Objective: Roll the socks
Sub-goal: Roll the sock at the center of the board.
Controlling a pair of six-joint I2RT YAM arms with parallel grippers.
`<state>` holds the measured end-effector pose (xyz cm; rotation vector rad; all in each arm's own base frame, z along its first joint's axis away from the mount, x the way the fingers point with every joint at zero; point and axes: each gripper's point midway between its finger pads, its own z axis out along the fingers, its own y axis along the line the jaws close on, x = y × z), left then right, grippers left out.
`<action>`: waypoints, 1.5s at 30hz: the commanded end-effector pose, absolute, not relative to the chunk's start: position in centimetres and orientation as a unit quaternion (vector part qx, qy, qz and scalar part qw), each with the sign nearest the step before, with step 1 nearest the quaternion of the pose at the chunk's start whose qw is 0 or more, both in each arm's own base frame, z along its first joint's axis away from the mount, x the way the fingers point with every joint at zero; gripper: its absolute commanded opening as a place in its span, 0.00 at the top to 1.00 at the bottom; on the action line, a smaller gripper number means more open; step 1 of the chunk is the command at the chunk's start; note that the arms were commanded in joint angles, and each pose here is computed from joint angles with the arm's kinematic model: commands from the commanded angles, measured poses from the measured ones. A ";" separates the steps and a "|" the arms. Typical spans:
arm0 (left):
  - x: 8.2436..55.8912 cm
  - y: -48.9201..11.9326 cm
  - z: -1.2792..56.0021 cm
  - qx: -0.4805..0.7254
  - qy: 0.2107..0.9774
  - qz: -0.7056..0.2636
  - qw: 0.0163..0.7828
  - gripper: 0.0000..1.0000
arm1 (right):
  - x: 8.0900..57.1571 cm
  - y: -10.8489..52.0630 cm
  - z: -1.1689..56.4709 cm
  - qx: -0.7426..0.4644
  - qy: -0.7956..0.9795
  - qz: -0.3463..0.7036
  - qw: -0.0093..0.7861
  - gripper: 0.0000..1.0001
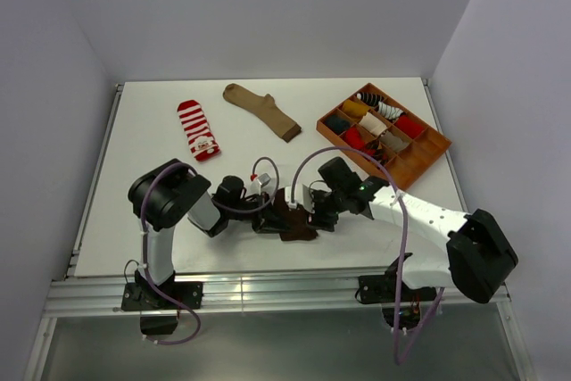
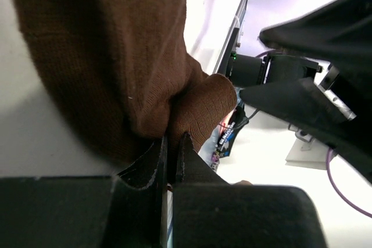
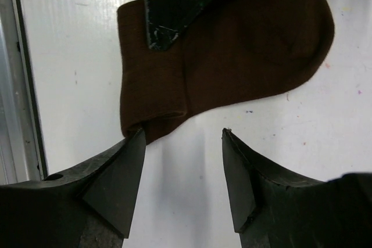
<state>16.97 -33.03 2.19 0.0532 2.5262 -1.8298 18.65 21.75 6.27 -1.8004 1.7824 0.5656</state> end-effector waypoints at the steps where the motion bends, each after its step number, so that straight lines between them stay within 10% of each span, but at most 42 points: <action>1: 14.4 -30.4 -2.9 -0.035 0.860 -0.505 -0.059 1.00 | 18.6 22.7 7.1 -0.687 0.631 0.195 0.304 0.37; 29: 14.2 -30.2 -3.6 -0.044 0.867 -0.486 -0.097 1.00 | 15.6 25.1 2.7 -0.754 0.577 0.121 0.288 0.37; 39: 14.4 -30.4 -2.8 -0.021 0.867 -0.490 -0.093 1.00 | 15.7 24.5 0.4 -0.758 0.599 0.103 0.236 0.75; 45: 15.1 -30.3 -2.5 -0.018 0.872 -0.484 -0.073 0.95 | 14.4 23.7 -0.1 -0.767 0.604 0.118 0.185 0.78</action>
